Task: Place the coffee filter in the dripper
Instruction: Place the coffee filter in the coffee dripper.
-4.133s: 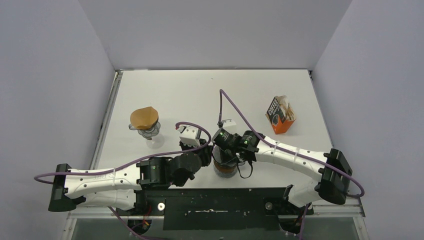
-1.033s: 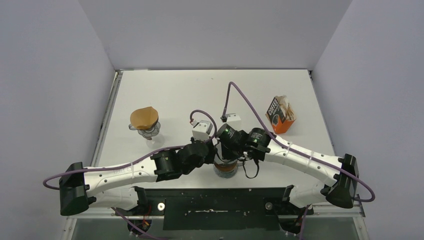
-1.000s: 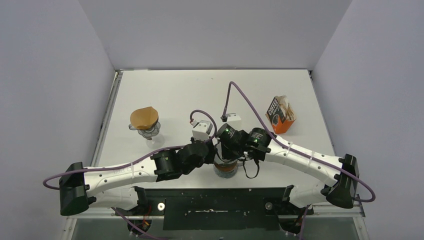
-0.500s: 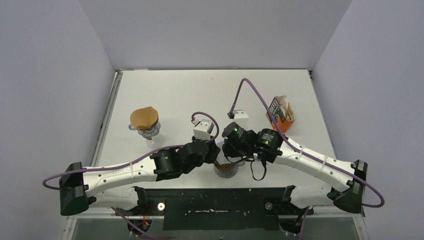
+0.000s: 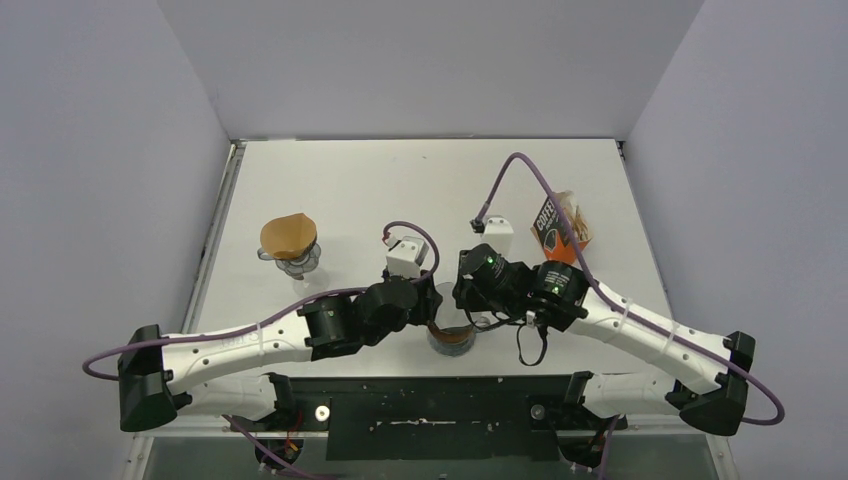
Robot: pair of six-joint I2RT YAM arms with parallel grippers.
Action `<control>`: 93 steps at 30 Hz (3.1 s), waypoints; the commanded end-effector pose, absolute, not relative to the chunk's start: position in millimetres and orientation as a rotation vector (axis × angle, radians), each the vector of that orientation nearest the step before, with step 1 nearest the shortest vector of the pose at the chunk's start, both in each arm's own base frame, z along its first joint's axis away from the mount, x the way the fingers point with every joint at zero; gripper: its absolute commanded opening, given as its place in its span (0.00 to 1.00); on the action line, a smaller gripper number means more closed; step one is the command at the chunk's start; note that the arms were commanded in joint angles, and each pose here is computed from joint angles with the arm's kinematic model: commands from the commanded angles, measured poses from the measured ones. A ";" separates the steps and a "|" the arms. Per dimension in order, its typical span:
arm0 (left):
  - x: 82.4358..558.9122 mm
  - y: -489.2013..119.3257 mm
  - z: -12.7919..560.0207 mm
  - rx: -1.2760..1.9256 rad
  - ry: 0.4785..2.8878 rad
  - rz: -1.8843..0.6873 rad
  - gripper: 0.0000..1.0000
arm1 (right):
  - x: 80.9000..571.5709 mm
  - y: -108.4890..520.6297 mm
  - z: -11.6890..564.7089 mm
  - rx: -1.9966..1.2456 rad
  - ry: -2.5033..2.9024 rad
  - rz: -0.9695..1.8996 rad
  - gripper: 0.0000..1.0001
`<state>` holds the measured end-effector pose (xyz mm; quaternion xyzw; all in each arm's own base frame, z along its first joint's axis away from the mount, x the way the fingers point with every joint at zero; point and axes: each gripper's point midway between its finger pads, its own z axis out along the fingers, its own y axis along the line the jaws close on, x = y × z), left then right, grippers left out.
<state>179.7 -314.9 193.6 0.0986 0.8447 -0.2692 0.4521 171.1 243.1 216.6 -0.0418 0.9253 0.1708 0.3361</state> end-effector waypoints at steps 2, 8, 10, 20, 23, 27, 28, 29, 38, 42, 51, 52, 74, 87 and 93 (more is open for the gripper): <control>186.5 -309.6 227.9 0.216 2.022 -0.669 0.39 | 178.6 235.2 225.5 -0.059 2.356 0.450 0.27; 188.4 -303.1 226.5 0.226 2.028 -0.654 0.41 | 177.6 231.7 223.2 -0.031 2.343 0.489 0.24; 189.1 -302.7 225.9 0.229 2.033 -0.657 0.42 | 177.0 232.0 222.2 -0.021 2.342 0.505 0.23; 192.2 -306.3 216.1 0.244 2.060 -0.679 0.44 | 174.3 237.2 204.5 -0.021 2.378 0.516 0.21; 191.9 -307.9 213.1 0.254 2.068 -0.681 0.45 | 174.4 235.9 198.7 -0.018 2.388 0.503 0.21; 192.0 -311.2 209.3 0.275 2.077 -0.683 0.46 | 173.9 234.5 193.0 -0.016 2.401 0.491 0.21; 191.9 -312.2 207.7 0.280 2.082 -0.685 0.46 | 173.8 234.1 191.6 -0.015 2.403 0.489 0.21; 191.8 -313.2 206.4 0.286 2.085 -0.686 0.46 | 173.6 233.8 190.3 -0.014 2.407 0.485 0.21; 194.3 -309.9 191.7 0.293 2.123 -0.651 0.46 | 173.1 229.6 182.1 -0.015 2.424 0.451 0.21; 195.5 -307.1 185.6 0.287 2.142 -0.648 0.39 | 172.1 228.9 177.9 -0.017 2.433 0.444 0.20; 196.7 -305.0 177.9 0.287 2.169 -0.649 0.25 | 171.3 225.4 173.7 -0.019 2.442 0.423 0.15; 196.9 -305.0 178.5 0.286 2.168 -0.651 0.23 | 171.3 225.1 173.5 -0.016 2.443 0.422 0.15; 200.3 -306.0 211.7 0.307 2.093 -0.695 0.51 | 183.8 235.9 218.4 -0.001 2.348 0.497 0.21; 207.5 -288.3 261.3 0.337 1.969 -0.690 0.59 | 198.9 195.0 253.1 0.034 2.230 0.340 0.23; 213.2 -268.6 274.5 0.364 1.935 -0.597 0.59 | 197.7 157.8 243.9 0.064 2.217 0.214 0.20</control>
